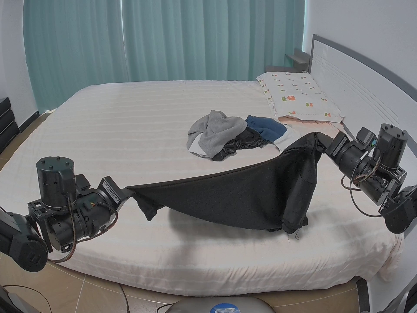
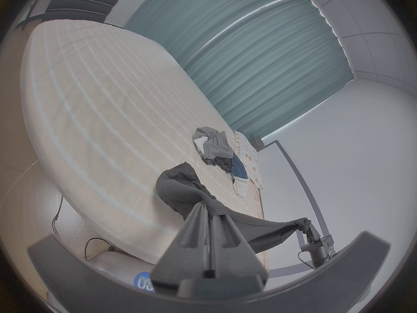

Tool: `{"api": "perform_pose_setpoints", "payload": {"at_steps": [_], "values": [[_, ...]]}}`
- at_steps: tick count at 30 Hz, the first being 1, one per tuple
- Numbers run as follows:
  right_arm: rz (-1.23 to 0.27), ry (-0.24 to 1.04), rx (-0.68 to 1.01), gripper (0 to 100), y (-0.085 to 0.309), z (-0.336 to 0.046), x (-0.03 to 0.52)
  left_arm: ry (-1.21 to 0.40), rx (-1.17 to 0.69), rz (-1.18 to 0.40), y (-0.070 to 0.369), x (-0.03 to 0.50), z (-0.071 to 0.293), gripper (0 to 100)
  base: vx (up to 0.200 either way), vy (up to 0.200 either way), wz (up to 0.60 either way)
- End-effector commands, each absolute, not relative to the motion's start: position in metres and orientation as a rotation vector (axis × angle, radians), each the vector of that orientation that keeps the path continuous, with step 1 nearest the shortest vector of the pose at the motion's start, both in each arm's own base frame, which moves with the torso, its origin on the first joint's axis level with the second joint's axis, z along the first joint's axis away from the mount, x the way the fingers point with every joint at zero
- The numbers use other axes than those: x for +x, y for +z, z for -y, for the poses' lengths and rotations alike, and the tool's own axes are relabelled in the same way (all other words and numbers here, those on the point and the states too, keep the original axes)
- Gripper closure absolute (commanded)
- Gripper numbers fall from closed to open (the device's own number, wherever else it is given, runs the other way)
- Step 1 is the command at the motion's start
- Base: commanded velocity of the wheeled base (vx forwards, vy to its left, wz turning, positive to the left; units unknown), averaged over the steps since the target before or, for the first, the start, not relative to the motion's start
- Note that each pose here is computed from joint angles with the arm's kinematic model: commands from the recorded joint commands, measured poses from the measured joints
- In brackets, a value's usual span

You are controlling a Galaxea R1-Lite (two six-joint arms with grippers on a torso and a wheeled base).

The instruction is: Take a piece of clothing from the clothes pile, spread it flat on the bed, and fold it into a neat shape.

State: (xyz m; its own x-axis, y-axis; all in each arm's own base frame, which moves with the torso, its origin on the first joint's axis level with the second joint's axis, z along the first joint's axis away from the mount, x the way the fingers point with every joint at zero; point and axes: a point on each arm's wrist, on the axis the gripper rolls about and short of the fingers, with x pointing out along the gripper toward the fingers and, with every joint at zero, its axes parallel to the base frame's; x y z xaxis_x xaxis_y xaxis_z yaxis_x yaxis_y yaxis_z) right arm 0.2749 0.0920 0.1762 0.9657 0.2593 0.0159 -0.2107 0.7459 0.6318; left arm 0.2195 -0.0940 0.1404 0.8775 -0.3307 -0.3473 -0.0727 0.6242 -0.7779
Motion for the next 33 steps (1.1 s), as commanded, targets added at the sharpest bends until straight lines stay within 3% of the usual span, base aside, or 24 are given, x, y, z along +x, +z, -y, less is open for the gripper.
{"api": "perform_pose_setpoints", "payload": {"at_steps": [1, 18, 33], "values": [[-0.064, 0.271, 0.689, 100, 0.179, -0.094, 0.275, -0.166, -0.899, -0.478, 0.145, 0.217, 0.093, 100, 0.0, 0.2, 0.0], [-0.025, 0.379, 0.778, 100, 0.182, -0.114, 0.27, -0.189, -0.914, -0.427, 0.154, 0.213, 0.091, 100, 0.0, 0.2, 0.0], [-0.04, 0.373, 0.789, 100, 0.177, -0.116, 0.274, -0.196, -0.917, -0.414, 0.157, 0.21, 0.09, 100, 0.0, 0.2, 0.0]]}}
